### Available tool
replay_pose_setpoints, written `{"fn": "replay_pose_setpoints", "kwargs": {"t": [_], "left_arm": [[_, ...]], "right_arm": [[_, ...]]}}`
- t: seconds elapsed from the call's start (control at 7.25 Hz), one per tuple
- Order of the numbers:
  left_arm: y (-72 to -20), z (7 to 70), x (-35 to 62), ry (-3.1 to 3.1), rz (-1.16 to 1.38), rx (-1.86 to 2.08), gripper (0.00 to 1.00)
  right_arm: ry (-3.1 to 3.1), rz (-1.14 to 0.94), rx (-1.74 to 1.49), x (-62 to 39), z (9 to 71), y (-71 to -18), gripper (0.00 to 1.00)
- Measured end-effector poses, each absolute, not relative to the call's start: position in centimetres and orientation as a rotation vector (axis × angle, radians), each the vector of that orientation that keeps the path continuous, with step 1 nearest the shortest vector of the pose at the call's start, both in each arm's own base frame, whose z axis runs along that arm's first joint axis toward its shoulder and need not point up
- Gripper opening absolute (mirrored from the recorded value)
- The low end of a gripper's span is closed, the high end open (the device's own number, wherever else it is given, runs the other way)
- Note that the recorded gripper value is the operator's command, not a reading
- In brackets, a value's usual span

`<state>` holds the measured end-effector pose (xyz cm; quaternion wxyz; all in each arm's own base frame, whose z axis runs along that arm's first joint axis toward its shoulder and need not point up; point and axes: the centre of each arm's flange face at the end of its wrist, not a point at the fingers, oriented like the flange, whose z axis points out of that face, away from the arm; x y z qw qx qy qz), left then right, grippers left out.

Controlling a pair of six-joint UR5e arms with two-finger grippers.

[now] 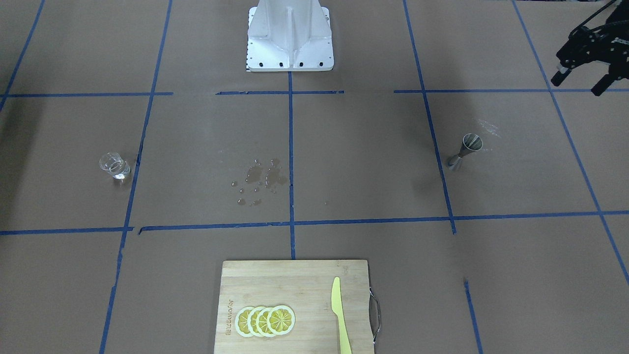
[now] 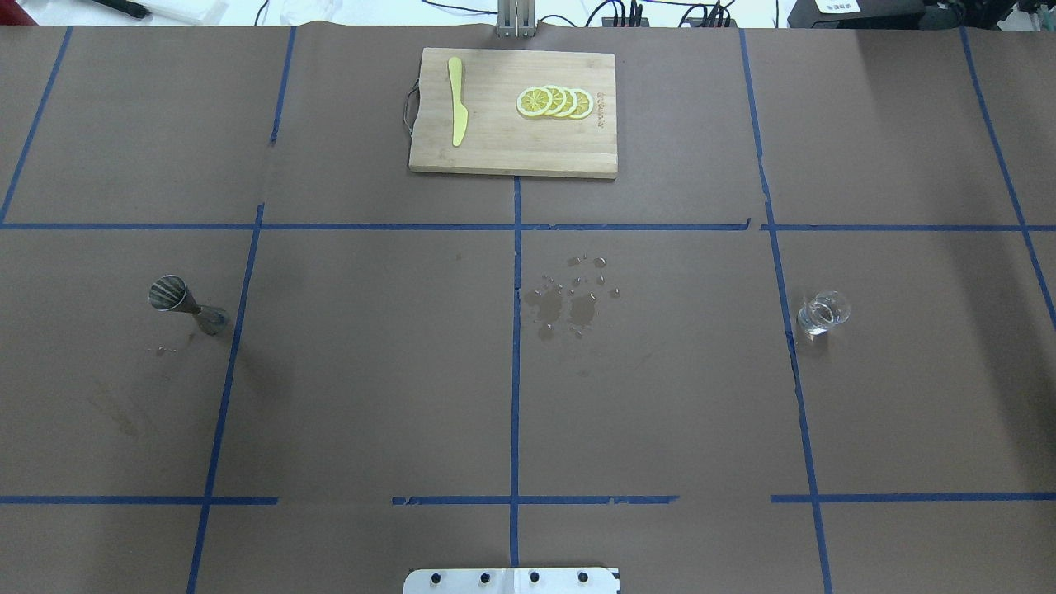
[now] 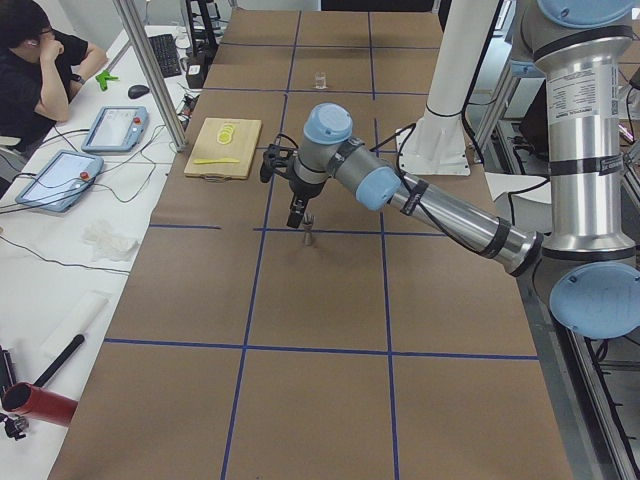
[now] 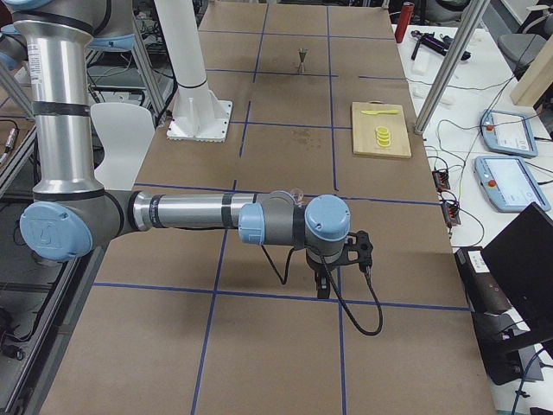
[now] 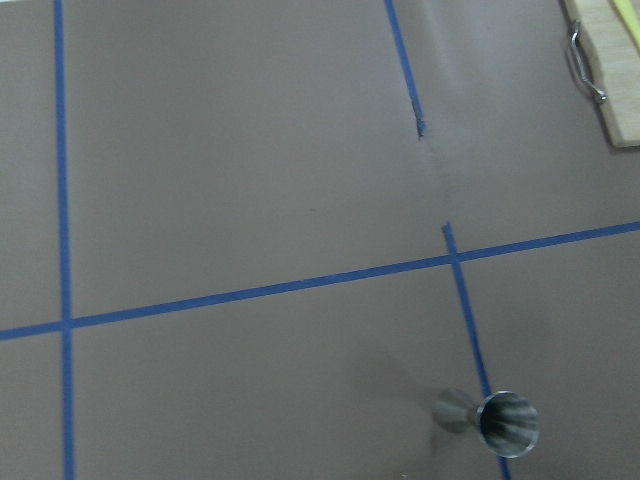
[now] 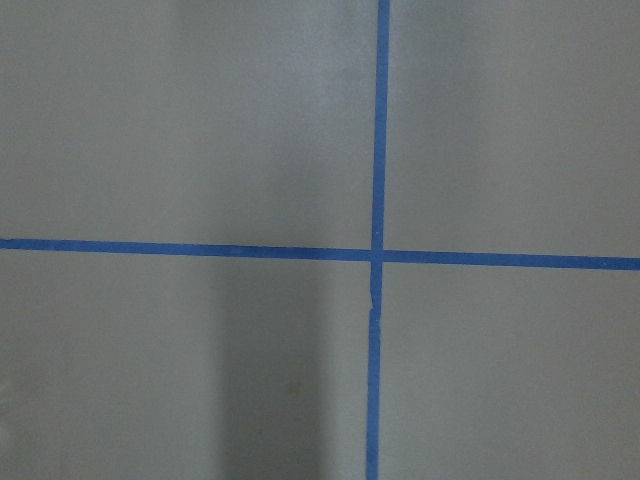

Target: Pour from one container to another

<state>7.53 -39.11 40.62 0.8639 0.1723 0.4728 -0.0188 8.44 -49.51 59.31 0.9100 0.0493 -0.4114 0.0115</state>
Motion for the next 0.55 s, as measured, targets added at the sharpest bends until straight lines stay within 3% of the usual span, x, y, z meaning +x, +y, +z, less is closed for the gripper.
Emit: {"fn": "replay_pose_setpoints", "kwargs": {"t": [0.55], "left_arm": [[-34.8,39.0,18.0,0.978,-0.196,0.417,0.99]], "right_arm": [[-0.813,0.138,0.097,0.8,48.6,-46.6,1.0]]}}
